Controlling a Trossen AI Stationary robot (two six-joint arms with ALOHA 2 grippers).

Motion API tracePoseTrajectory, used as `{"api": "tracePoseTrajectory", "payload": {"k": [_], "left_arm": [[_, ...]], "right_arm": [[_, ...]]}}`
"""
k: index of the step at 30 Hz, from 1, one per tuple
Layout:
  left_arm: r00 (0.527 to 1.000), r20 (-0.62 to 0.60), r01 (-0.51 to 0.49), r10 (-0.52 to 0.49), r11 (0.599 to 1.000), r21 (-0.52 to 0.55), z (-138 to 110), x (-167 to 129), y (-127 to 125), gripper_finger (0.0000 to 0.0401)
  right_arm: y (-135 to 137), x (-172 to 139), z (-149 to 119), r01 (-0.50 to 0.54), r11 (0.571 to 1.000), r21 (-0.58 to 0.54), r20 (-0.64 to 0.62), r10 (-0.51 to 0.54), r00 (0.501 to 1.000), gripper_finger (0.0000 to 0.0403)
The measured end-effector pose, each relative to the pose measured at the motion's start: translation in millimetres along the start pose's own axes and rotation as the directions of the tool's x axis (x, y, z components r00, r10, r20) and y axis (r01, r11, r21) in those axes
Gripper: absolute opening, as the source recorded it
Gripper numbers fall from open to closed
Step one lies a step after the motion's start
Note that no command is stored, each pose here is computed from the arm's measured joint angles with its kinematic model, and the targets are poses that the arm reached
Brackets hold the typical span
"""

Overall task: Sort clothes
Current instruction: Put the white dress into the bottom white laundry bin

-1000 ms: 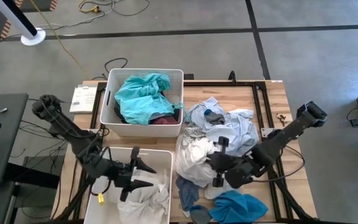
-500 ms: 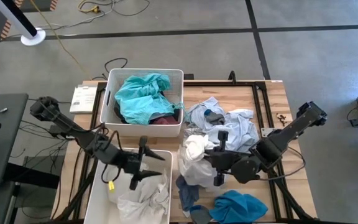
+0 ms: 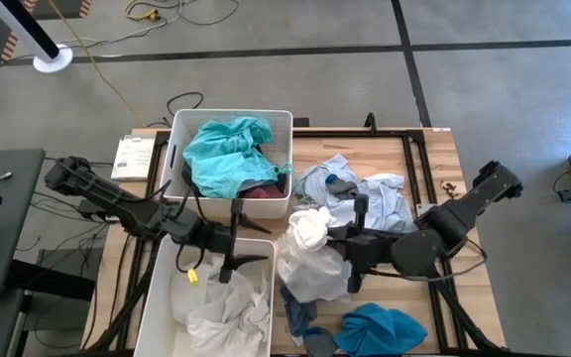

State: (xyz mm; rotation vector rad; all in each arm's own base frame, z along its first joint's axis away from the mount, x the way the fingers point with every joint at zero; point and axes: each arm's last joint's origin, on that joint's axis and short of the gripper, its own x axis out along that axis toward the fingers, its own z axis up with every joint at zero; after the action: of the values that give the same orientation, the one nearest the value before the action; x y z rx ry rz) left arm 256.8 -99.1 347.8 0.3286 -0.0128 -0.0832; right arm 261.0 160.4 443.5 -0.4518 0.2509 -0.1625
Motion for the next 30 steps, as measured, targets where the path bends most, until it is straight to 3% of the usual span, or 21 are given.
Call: {"api": "tracePoseTrajectory", "payload": {"k": [13,18,30], "left_arm": [[1.000,0.014,-0.011,0.013,0.995,-0.097,-26.0,32.1,31.6,0.0255],[0.999,0.036,0.017,-0.013,0.992,-0.128,-35.7,49.3,34.7,0.0282],[0.950,0.123,0.308,-0.287,0.927,-0.213,-33.5,102.6,23.6,0.0361]], "right_arm": [[-33.4,-21.8,46.9,0.026,0.996,-0.083,0.234,-0.006,0.972,0.0018],[-39.4,-25.6,52.3,0.041,0.994,-0.097,0.255,-0.015,0.967,0.0018],[-43.8,-21.4,53.3,0.022,0.994,-0.105,0.280,0.008,0.960,0.0018]]}}
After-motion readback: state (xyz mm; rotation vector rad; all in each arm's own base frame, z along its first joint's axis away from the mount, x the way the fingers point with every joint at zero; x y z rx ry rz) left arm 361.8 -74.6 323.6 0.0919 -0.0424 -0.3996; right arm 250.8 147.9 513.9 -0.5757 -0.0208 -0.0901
